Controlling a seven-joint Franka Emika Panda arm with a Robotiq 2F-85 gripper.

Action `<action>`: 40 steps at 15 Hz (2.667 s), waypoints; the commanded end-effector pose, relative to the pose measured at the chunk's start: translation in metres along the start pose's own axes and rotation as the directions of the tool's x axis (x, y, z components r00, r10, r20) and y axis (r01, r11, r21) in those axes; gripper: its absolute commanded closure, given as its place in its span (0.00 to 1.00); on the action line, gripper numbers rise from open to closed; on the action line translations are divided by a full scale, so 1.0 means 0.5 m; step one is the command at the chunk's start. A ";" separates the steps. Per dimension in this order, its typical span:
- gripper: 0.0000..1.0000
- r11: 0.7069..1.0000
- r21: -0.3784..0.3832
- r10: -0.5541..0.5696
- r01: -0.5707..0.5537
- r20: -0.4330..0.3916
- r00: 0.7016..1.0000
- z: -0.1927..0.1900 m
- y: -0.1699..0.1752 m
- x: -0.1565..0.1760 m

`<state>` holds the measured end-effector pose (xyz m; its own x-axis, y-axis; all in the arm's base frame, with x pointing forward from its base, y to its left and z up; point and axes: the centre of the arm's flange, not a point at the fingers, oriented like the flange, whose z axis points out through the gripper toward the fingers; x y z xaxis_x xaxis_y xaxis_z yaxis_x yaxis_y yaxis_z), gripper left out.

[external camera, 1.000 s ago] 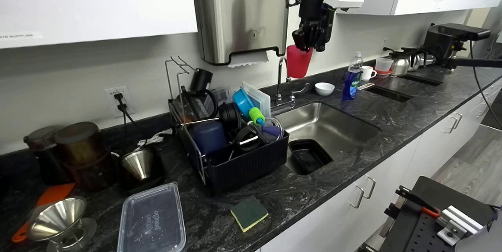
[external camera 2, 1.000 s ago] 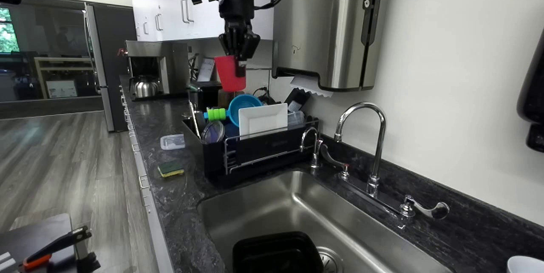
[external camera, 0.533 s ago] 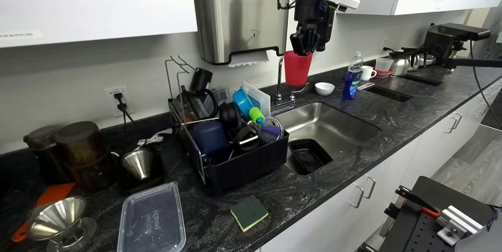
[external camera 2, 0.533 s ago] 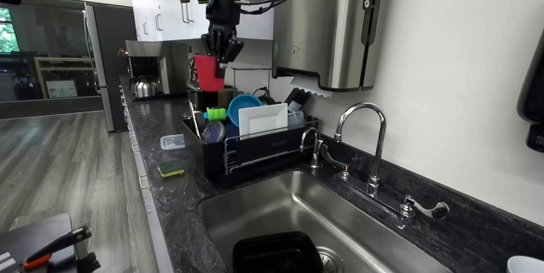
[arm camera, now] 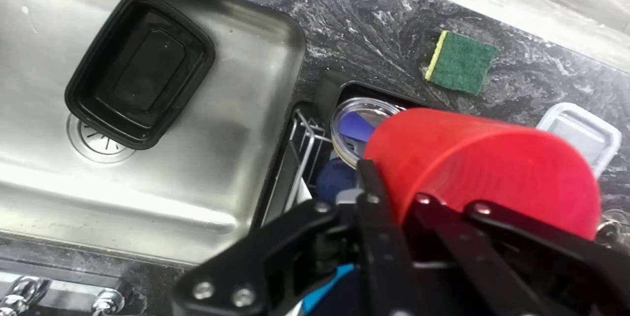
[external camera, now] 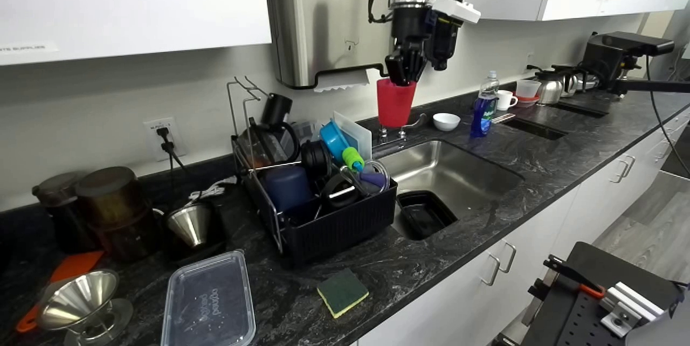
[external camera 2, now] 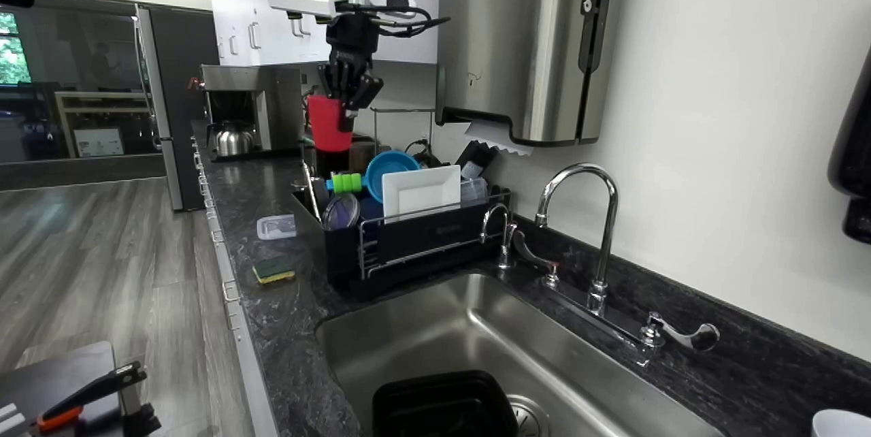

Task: Put the pink cup on the dish drainer

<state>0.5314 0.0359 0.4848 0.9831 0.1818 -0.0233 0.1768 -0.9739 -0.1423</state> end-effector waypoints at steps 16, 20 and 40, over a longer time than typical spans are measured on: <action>0.99 0.980 0.195 0.074 -0.032 -0.212 0.975 0.079 -0.078 0.072; 0.99 0.978 0.204 0.071 -0.028 -0.207 0.976 0.104 -0.095 0.078; 0.99 0.991 0.131 0.013 0.018 -0.238 0.971 0.210 -0.134 0.113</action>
<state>0.5693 0.1243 0.4010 0.9770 0.1075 0.1843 0.1594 -0.9420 -0.2955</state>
